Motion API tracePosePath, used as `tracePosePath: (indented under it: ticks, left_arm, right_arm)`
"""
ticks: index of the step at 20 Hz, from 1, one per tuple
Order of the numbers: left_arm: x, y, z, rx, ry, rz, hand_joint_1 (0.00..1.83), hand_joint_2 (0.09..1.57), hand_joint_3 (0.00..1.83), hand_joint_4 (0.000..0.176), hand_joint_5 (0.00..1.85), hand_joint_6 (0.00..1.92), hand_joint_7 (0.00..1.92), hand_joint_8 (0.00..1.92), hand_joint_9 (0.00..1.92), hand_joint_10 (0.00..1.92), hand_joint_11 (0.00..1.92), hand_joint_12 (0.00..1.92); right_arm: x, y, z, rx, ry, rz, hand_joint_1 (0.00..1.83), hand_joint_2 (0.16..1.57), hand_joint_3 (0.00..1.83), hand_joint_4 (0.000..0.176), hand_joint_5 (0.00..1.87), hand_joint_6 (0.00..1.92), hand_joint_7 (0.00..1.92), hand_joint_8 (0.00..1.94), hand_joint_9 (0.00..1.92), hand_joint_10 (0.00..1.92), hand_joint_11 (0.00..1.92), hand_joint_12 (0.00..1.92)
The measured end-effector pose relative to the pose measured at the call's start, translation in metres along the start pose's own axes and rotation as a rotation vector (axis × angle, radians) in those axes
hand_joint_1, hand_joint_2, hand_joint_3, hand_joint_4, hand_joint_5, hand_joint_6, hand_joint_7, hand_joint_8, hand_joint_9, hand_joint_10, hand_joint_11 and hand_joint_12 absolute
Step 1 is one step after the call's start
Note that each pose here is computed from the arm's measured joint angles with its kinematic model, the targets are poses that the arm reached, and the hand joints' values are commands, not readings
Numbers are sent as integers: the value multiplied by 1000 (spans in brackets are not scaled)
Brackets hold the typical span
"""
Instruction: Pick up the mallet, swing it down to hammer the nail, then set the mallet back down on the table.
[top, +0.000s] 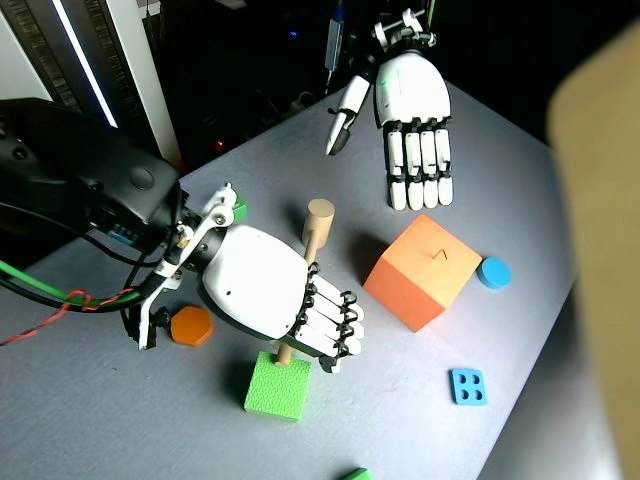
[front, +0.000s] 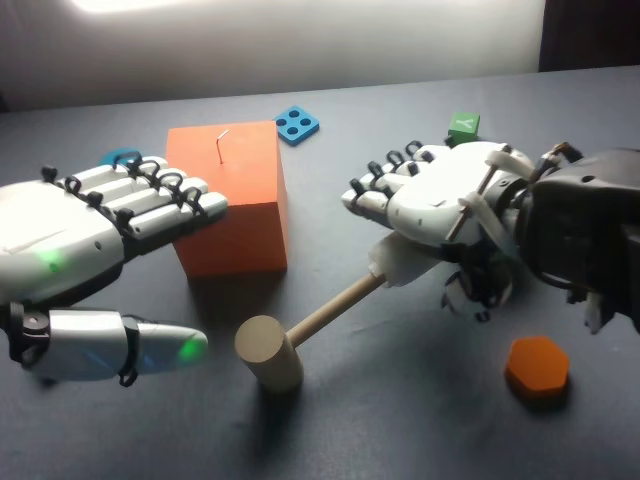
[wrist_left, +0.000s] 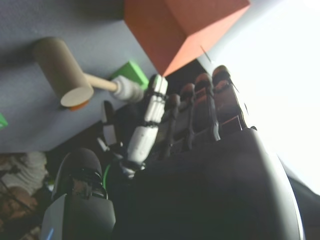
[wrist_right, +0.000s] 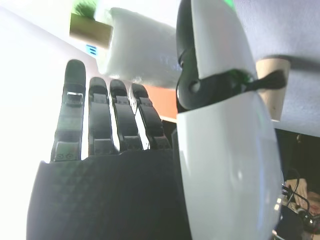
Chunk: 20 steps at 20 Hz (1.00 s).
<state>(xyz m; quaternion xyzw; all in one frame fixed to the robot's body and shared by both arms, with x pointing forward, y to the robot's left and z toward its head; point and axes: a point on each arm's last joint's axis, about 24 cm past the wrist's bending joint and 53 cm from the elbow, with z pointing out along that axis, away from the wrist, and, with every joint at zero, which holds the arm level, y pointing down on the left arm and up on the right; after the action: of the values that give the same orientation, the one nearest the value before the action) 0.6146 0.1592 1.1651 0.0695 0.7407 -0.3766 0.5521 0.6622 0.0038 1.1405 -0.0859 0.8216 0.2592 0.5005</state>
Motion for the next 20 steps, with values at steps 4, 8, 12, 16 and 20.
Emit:
tracePosePath:
  ticks: [4,8,12,16,20]
  left_arm:
    - [1,8,5,-12,7,19,0,1167,2,0,0,0,0,0,0,0,0,0]
    - [-4,16,8,-25,-8,21,0,1160,0,0,0,0,0,0,0,0,0,0]
    - [-10,20,17,-26,-37,-1,0,1165,1,0,0,0,0,0,0,0,0,0]
    - [-10,24,19,-32,-40,-7,0,1169,2,0,0,0,0,0,0,0,0,0]
    - [-8,26,23,-36,-40,-13,0,1163,0,0,0,0,0,0,0,0,0,0]
  right_arm:
    - [7,3,15,-8,12,-26,1195,915,0,0,10,1,7,1,75,8,0,827]
    - [12,-2,27,-6,24,-41,1219,934,4,0,26,1,9,0,65,0,0,696]
    - [21,5,38,-18,38,-55,1209,920,0,0,27,5,21,4,80,4,0,762]
    - [23,11,40,-29,42,-56,1247,937,3,0,66,9,55,6,99,9,0,770]
    - [23,10,43,-28,40,-56,1232,955,6,0,111,9,110,7,141,14,0,849]
